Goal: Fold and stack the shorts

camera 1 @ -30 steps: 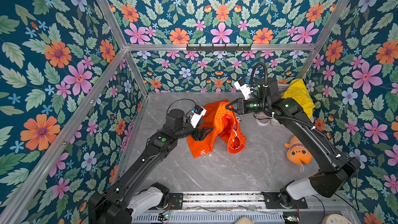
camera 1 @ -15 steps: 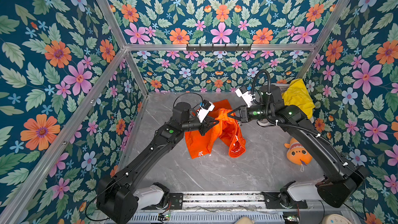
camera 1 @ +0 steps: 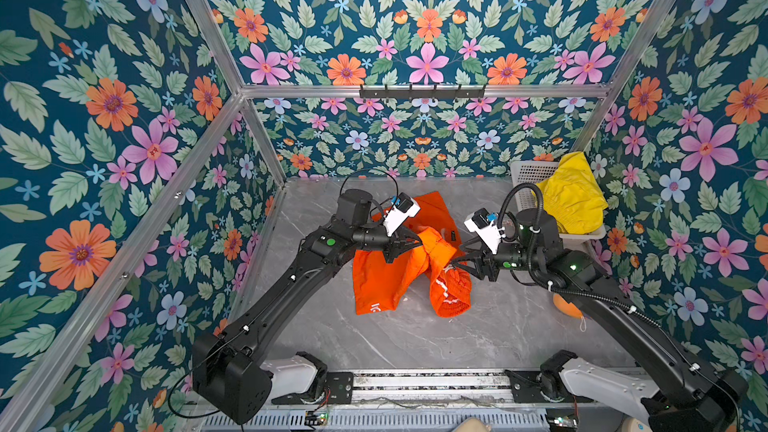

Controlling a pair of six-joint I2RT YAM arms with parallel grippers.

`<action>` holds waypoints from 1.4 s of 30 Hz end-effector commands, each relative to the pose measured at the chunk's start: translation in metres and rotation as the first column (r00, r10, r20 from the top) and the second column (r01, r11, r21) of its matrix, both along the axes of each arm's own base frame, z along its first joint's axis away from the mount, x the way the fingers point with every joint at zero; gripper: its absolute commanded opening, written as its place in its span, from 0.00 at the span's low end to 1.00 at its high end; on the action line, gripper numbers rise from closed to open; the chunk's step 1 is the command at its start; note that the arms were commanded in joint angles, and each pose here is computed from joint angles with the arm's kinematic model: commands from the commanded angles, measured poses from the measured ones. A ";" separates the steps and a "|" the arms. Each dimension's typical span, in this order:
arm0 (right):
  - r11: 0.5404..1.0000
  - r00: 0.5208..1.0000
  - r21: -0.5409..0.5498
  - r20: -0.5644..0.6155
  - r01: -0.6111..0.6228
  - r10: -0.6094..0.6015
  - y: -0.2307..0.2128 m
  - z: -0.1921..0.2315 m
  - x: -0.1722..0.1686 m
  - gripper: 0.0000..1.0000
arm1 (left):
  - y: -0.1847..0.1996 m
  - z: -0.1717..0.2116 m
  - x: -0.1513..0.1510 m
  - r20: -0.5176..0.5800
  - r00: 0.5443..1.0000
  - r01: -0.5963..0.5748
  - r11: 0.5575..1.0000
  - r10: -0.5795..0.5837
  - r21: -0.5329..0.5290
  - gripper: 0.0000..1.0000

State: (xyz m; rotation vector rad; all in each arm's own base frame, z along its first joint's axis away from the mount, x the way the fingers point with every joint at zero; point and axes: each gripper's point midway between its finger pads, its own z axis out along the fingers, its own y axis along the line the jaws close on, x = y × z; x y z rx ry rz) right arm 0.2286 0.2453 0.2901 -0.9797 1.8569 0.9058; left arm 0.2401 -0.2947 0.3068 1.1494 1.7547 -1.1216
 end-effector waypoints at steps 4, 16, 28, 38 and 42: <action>0.992 0.998 0.120 0.044 0.047 -0.053 0.008 0.018 0.009 0.49 | -0.003 0.004 -0.003 -0.002 0.999 0.032 0.999 -0.032 -0.010 0.01; 0.971 0.989 0.211 0.070 0.110 -0.127 0.017 -0.012 -0.044 0.49 | -0.006 0.000 0.013 -0.032 0.999 -0.026 1.000 0.026 0.007 0.00; 0.930 0.970 0.319 0.092 0.184 -0.223 0.051 0.001 -0.012 0.53 | -0.007 0.003 0.013 -0.036 0.999 -0.029 1.000 0.029 -0.009 0.00; 0.925 0.958 0.312 0.116 0.216 -0.262 0.053 0.001 -0.001 0.11 | -0.004 0.004 0.015 -0.029 0.998 -0.050 0.999 0.049 -0.009 0.02; 0.941 0.960 0.273 0.134 0.201 -0.244 0.038 0.023 -0.009 0.02 | 0.013 -0.008 0.040 -0.005 0.972 -0.235 0.968 0.237 0.084 0.21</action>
